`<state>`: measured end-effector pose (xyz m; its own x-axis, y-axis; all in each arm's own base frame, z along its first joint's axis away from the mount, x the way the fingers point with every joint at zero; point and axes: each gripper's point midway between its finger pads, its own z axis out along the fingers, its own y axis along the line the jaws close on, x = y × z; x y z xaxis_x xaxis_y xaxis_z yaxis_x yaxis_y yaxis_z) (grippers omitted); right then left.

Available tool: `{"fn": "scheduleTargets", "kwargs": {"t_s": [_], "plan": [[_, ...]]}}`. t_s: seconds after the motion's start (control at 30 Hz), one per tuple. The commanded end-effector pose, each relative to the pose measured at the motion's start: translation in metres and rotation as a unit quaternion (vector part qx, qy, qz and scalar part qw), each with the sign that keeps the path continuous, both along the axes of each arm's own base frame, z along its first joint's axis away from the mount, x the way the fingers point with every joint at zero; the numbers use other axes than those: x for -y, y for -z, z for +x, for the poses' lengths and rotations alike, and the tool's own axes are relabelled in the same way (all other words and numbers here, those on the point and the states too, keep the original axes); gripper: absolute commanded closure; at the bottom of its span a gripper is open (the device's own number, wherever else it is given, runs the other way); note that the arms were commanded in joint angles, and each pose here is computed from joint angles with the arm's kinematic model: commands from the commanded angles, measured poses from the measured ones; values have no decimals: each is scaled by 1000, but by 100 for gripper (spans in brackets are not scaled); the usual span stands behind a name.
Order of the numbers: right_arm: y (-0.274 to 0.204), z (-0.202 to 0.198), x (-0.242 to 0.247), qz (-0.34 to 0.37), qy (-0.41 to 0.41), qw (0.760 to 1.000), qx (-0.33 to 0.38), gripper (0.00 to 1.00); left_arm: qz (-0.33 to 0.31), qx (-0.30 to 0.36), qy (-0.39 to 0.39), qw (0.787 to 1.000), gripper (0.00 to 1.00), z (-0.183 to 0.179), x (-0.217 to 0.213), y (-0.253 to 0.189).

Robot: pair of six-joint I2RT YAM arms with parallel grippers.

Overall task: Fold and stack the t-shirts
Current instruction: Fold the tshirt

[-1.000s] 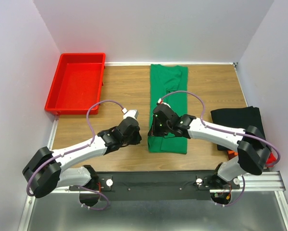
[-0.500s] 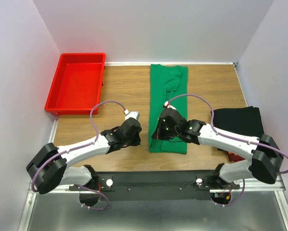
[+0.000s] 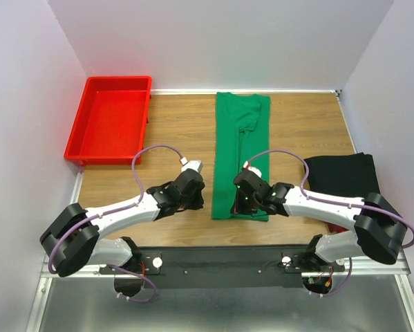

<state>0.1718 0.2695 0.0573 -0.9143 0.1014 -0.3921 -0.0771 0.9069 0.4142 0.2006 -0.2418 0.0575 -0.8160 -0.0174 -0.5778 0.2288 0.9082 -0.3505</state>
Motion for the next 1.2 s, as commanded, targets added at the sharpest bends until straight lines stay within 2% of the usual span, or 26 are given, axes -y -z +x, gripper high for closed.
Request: {"fn": "scheduleTargets", "kwargs": {"t_s": [0.0, 0.2, 0.47, 0.57, 0.6, 0.7, 0.87, 1.0, 1.17], "plan": [[17, -6, 13, -26, 16, 1000, -7, 98, -15, 7, 18, 1000, 85, 3, 9, -6], [18, -5, 14, -31, 14, 999, -6, 99, -43, 21, 50, 998, 85, 5, 26, -21], [23, -2, 13, -42, 15, 999, -7, 98, -69, 23, 107, 992, 77, -1, 61, -31], [22, -3, 15, -40, 17, 999, -4, 90, -63, 11, 117, 991, 77, -4, 68, -17], [21, -3, 16, -39, 19, 999, -2, 83, -66, 9, 124, 990, 77, -7, 73, -16], [11, 0, 15, -27, 21, 999, 12, 77, -53, -9, 137, 989, 77, -15, 78, 2], [3, 5, 11, -21, 24, 999, 22, 79, -53, -19, 149, 987, 79, -23, 88, 12], [9, 8, 6, -28, 27, 999, 12, 87, -48, -23, 146, 988, 79, -24, 87, 17], [4, 20, -8, -28, 25, 999, 21, 88, -40, -29, 124, 991, 80, -24, 78, 23]]}}
